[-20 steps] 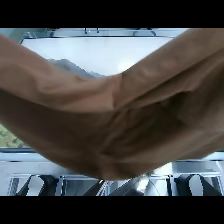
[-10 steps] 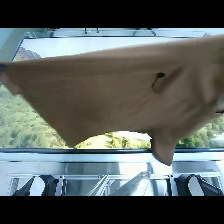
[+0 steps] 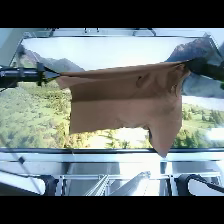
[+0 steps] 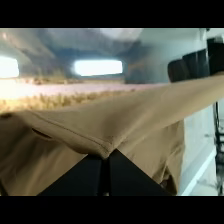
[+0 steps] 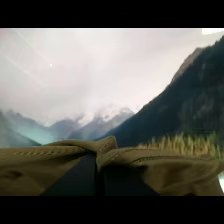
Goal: Fold the shirts.
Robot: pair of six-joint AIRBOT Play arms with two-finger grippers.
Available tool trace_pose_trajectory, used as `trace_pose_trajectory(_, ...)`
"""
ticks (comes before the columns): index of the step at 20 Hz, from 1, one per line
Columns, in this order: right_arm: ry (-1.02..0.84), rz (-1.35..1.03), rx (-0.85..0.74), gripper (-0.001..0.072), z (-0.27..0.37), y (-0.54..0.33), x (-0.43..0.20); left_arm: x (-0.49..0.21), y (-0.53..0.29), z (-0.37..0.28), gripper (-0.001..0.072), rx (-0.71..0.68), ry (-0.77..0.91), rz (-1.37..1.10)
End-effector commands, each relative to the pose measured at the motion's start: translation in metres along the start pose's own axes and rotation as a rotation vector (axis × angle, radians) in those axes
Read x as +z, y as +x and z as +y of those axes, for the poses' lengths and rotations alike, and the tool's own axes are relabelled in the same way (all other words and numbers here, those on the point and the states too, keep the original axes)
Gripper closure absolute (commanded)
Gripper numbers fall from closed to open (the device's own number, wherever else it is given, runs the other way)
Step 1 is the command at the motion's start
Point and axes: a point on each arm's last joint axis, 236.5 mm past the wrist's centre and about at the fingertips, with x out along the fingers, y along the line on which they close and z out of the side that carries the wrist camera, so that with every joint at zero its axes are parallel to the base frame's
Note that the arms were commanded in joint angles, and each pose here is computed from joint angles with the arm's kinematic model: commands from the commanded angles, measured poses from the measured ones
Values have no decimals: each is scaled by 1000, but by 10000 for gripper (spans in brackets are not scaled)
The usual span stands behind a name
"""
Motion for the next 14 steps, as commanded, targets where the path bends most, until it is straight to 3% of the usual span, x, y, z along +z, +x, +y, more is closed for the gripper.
trace_pose_trajectory(1,11,-26,17,690,-12,25,-6,3,41,14,697,-48,27,126)
trace_pose_trajectory(4,-17,-46,97,690,24,-1,10,0,17,-40,697,-98,108,179)
trace_pose_trajectory(9,-115,-89,258,690,120,-96,39,-50,-33,-176,696,-154,384,235)
trace_pose_trajectory(14,-388,-540,111,689,214,-287,95,-154,-158,-393,685,-543,869,-14)
